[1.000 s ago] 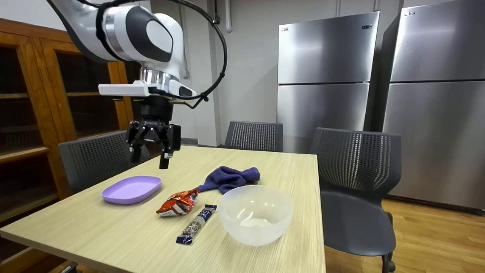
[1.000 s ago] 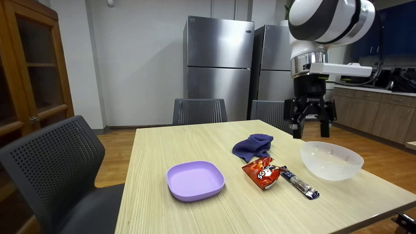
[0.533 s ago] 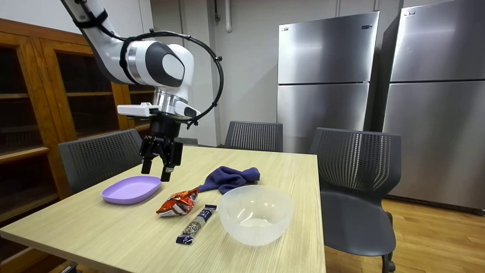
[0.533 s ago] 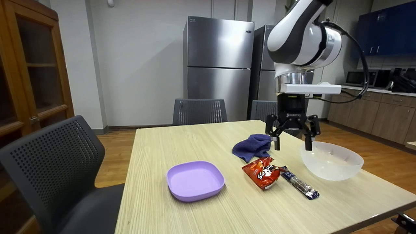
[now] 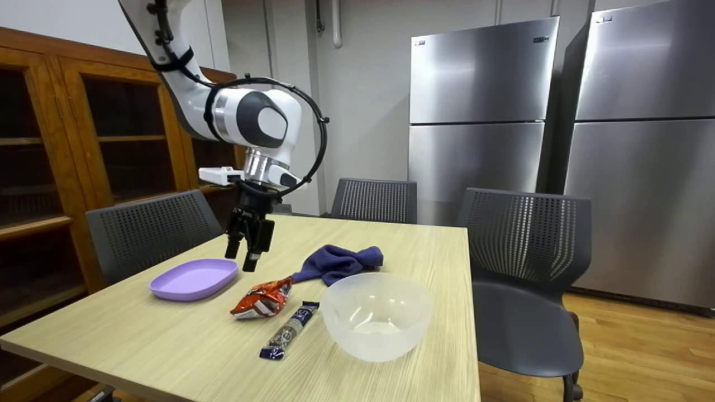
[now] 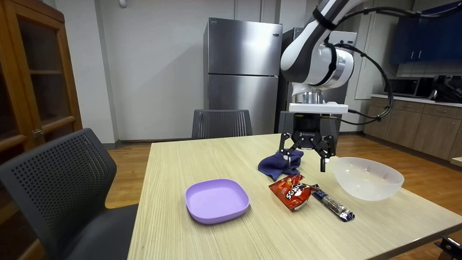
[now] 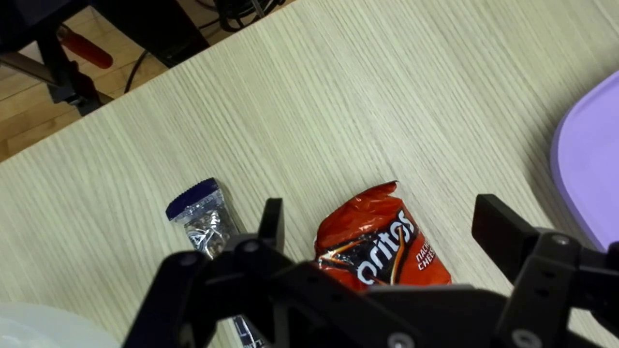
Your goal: Put the orange packet in the bowl on the right then put the dark blue packet on the purple plate.
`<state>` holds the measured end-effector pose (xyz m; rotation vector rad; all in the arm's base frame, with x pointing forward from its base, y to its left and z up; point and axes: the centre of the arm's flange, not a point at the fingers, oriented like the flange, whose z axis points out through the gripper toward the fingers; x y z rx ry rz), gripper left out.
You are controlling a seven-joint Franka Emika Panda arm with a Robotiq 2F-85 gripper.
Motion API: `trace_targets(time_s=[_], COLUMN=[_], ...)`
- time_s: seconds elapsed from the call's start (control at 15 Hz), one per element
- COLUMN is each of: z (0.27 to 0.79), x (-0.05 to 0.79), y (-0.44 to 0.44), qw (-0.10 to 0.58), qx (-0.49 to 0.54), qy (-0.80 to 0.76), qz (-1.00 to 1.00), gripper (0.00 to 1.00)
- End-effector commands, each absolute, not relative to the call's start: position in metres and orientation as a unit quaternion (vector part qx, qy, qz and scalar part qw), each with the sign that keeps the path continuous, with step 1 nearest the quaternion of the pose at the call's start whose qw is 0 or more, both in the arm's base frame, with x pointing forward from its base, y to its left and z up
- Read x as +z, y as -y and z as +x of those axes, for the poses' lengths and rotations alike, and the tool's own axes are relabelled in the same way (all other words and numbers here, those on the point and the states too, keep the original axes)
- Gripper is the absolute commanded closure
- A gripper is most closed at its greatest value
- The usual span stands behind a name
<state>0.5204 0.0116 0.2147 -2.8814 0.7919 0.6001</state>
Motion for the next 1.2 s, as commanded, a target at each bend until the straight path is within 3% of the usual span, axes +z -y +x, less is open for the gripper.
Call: trace_targets(time_s=[0.0,0.73,1.13], z=[0.548,0.566,0.572], x=[0.199,0.165,0.146], y=[-0.017,-0.007,0.002], qw=[0.042,-0.054,-0.057], qx=[0.194,0.152,0.136], qy=[-0.306,-0.313,-0.358], qz=[-0.931,-0.936,-0.922], gripper=[0.0,0.0,0.0])
